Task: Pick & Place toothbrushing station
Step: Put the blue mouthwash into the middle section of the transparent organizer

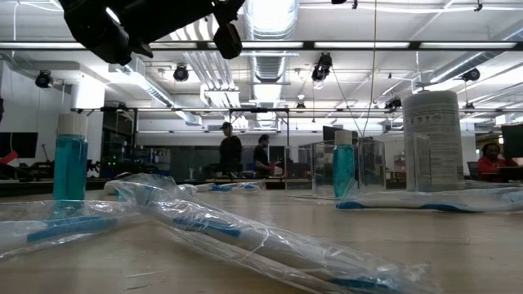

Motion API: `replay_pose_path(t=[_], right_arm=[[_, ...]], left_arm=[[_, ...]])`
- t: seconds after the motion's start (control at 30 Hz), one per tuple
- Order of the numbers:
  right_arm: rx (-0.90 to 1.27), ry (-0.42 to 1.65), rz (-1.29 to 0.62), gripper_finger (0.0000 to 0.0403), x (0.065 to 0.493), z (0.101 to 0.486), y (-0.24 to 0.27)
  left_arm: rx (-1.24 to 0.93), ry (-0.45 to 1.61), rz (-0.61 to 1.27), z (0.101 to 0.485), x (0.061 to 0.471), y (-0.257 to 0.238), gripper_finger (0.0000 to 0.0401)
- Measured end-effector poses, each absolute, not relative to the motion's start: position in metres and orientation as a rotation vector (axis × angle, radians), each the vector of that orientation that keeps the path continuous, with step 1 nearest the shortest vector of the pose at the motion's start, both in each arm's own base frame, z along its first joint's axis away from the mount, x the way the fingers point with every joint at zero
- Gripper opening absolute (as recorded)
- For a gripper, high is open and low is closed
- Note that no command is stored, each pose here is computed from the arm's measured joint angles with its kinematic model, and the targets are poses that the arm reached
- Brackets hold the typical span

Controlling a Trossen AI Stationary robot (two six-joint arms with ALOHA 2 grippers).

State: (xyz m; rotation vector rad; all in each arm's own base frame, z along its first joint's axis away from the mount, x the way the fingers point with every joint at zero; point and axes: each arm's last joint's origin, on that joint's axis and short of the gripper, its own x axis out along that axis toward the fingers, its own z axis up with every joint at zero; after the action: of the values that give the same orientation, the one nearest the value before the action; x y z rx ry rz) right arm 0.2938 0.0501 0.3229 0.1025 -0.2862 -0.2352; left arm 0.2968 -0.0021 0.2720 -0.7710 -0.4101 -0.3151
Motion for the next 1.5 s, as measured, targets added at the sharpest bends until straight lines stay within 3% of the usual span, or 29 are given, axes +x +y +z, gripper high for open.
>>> replay_pose_path(t=[1.5], right_arm=[[0.097, -0.287, -0.231, 0.0105, 0.2939, 0.3233, 0.0503]], left_arm=[[-0.863, -0.430, -0.297, 0.2788, 0.3005, -0.0069, 0.0127]])
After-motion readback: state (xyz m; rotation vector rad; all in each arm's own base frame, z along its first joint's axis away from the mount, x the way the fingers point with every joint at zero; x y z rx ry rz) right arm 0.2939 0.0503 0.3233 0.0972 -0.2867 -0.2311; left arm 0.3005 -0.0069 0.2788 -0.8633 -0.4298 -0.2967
